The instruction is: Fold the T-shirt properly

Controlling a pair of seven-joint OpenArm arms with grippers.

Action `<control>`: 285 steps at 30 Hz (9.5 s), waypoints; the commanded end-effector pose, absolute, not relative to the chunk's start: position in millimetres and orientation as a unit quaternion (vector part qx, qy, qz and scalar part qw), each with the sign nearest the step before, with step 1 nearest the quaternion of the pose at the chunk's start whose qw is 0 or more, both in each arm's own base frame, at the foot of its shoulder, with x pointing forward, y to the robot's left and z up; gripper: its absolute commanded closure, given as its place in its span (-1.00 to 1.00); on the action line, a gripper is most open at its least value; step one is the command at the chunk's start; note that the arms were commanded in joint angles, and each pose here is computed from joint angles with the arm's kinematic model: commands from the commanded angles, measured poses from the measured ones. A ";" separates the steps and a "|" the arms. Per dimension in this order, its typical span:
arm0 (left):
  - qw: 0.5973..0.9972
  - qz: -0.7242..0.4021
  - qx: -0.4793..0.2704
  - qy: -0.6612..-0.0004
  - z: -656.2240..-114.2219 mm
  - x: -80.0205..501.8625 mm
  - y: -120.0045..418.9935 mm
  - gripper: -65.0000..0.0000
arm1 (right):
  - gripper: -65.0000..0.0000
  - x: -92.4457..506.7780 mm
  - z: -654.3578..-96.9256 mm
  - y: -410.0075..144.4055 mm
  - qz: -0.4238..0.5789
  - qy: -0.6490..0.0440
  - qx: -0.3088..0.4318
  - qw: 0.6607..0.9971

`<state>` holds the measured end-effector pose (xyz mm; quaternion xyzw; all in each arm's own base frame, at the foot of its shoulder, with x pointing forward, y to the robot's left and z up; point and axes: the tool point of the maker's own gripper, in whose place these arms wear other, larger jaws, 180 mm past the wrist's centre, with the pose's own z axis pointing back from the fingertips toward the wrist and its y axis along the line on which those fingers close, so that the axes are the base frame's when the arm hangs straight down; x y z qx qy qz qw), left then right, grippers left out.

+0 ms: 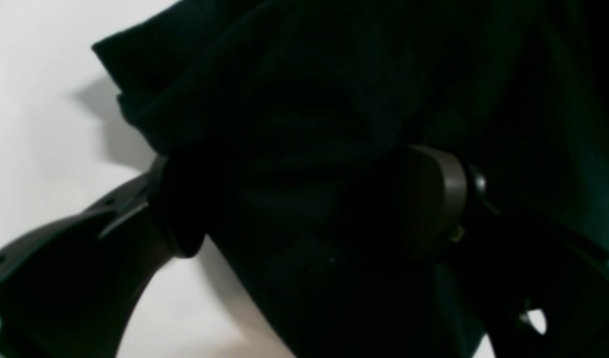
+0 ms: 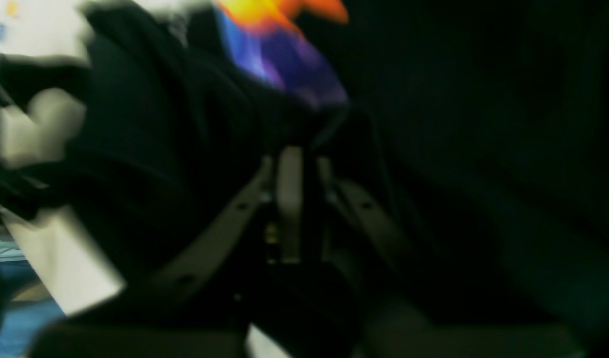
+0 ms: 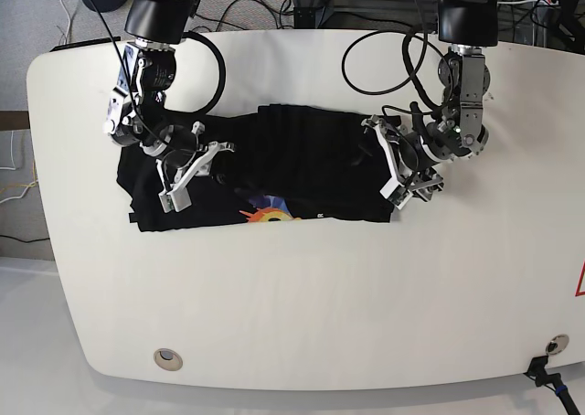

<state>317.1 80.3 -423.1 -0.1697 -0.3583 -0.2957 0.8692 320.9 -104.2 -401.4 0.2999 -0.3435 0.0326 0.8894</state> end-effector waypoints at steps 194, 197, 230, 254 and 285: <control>0.853 -0.361 -0.157 -0.343 -401.4 345.4 71.1 -0.58 | 1.00 341.3 -383.8 -58.8 -0.033 -0.358 0.381 0.852; 0.853 -0.352 -0.156 -0.352 -395.5 368.6 75.4 -0.58 | 1.00 318.7 -378.3 -43.2 -0.039 -0.362 0.396 0.843; 0.857 -0.348 -0.135 -0.355 -394.8 305.4 98.0 -0.58 | 1.00 357.4 -381.6 -44.3 -0.072 -0.349 0.394 0.847; 0.826 -0.295 -0.029 -0.479 -333.8 279.4 169.2 -0.58 | 1.00 319.1 -303.7 -105.9 0.105 -0.478 0.178 0.854; 0.953 -0.082 -0.103 -0.272 -427.4 -9.9 176.4 -0.58 | 1.00 -6.0 -429.0 -130.8 0.043 -0.225 0.138 0.964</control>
